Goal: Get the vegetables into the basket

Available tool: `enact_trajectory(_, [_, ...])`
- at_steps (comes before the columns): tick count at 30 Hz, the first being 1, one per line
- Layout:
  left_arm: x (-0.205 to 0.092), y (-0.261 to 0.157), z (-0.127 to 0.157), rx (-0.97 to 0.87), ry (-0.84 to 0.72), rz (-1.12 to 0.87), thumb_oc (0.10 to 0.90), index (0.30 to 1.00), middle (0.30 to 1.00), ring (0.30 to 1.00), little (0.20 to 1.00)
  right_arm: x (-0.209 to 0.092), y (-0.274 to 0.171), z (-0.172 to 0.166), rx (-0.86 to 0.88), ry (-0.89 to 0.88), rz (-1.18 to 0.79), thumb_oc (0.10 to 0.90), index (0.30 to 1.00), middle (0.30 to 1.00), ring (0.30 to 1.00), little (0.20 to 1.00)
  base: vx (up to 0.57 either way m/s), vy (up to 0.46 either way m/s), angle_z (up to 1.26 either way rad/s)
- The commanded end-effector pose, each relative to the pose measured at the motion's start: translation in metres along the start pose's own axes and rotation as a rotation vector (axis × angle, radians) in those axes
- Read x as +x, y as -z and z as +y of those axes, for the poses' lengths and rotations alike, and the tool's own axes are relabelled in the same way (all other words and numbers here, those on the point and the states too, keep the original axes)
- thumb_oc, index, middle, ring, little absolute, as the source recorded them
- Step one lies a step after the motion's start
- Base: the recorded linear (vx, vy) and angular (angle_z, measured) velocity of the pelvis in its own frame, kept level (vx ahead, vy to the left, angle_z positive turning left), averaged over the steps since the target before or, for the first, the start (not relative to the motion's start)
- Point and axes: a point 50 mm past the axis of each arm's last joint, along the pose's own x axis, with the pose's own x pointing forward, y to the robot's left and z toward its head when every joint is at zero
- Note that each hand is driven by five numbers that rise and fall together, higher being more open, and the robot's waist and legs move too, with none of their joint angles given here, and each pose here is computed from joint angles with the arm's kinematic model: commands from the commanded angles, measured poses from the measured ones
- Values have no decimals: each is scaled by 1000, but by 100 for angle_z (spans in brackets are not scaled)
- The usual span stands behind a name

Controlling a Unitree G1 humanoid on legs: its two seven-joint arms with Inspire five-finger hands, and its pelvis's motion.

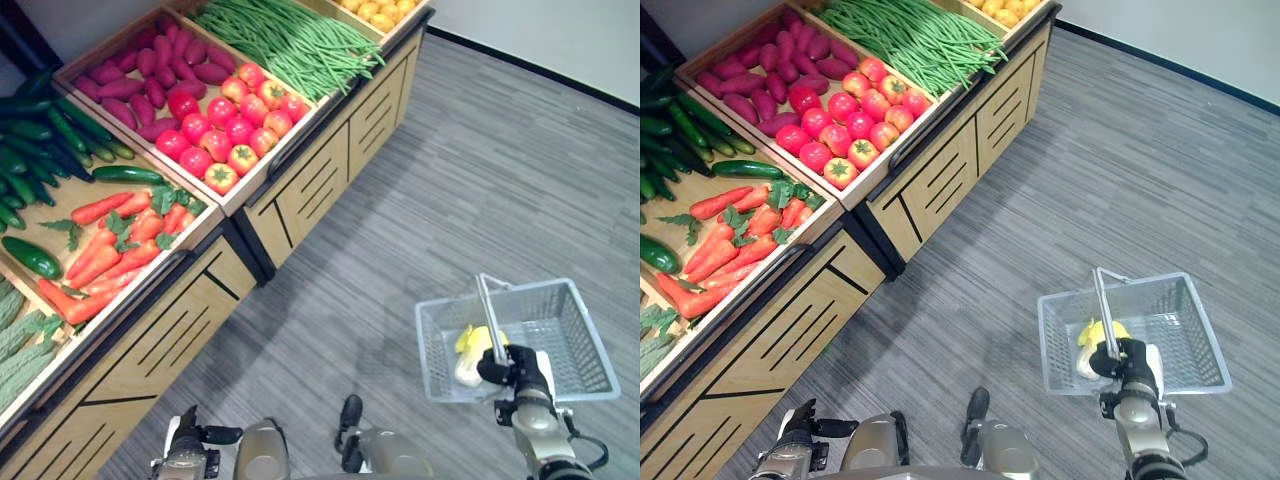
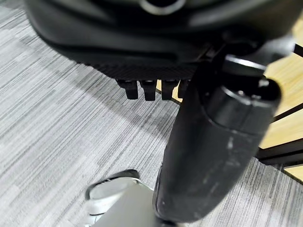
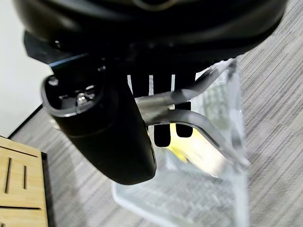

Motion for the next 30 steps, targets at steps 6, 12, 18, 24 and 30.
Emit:
enact_trajectory(6, [-3,25,7,83,-13,80,900,1000,1000,1000,1000,4,-30,-13,72,72,-155,400,300,300,300,300,102,127,13])
enact_trajectory(12, [-2,24,16,73,-34,80,900,1000,1000,1000,1000,3,-26,1,89,34,-116,400,300,300,300,300,111,215,17])
enact_trajectory(18, [-1,24,25,61,-64,81,900,1000,1000,1000,1000,5,-29,10,79,6,-112,400,300,300,300,300,50,138,16])
enact_trajectory(24, [1,16,30,38,-72,49,900,1000,1000,1000,1000,8,-15,13,58,-1,-25,400,300,300,300,300,100,104,25])
enact_trajectory(30, [4,3,28,70,-62,-3,900,1000,1000,1000,1000,12,5,0,57,51,95,400,300,300,300,300,159,-127,77])
